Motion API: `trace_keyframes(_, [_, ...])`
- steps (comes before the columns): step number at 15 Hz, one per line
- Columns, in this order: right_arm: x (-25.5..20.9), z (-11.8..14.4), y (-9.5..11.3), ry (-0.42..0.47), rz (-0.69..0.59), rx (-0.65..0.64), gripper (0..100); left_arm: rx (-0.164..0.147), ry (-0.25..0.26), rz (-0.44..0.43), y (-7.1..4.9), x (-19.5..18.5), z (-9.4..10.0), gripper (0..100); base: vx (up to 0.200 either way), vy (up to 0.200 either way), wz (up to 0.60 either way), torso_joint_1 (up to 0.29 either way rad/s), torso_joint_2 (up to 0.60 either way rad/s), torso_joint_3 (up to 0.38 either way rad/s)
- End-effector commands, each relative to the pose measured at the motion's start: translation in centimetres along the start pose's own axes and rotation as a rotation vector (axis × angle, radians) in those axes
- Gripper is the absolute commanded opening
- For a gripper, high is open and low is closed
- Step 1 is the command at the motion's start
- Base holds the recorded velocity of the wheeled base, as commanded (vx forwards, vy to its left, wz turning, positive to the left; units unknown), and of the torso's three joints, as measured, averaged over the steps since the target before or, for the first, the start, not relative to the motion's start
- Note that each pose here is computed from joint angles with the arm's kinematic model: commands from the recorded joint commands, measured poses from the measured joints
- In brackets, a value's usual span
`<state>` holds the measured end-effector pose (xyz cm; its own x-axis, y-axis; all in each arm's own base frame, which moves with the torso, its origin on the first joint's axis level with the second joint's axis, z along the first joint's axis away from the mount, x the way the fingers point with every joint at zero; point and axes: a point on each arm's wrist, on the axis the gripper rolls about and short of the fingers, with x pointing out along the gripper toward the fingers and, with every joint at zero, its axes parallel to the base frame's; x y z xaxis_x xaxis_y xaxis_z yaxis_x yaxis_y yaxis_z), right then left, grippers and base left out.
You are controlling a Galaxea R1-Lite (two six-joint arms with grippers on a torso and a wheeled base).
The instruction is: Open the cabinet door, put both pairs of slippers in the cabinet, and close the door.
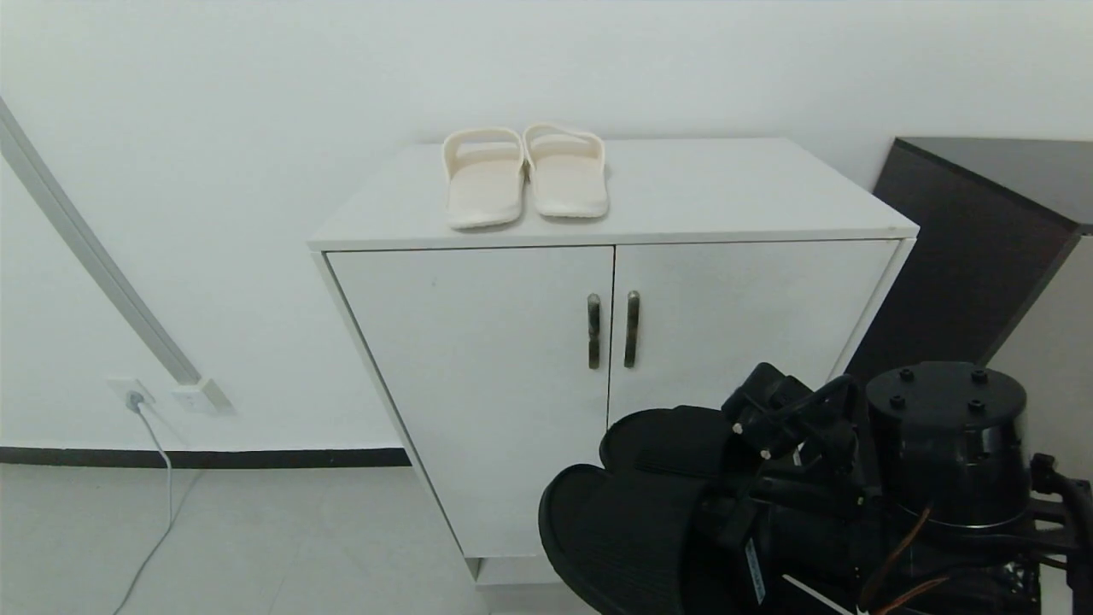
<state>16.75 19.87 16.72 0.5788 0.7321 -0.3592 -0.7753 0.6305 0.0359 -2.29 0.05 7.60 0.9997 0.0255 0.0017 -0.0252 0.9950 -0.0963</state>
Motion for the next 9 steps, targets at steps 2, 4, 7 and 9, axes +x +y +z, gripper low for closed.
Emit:
trace_keyframes(2, [0.05, -0.05, 0.05, 0.002, 0.002, -0.001, 0, 0.0, 0.0, 0.001, 0.0, 0.0, 0.0, 100, 0.0, 0.0, 0.0, -0.151, 0.47, 0.327])
trace_keyframes(4, [0.05, -0.05, 0.09, 0.002, 0.004, -0.001, 0, 0.0, 0.002, 0.001, 0.0, 0.01, 0.0, 100, 0.0, 0.0, 0.0, -0.127, 0.47, 0.334])
trace_keyframes(7, [-0.03, -0.41, 0.12, 0.013, 0.005, -0.002, 0, 0.0, 0.0, 0.001, 0.0, 0.0, 0.0, 100, 0.0, 0.0, 0.0, -0.11, 0.46, 0.351])
trace_keyframes(9, [0.03, -0.25, 0.28, -0.016, 0.008, -0.006, 0, 0.001, 0.0, -0.001, 0.0, 0.0, 0.0, 100, 0.0, 0.0, 0.0, -0.076, 0.45, 0.359])
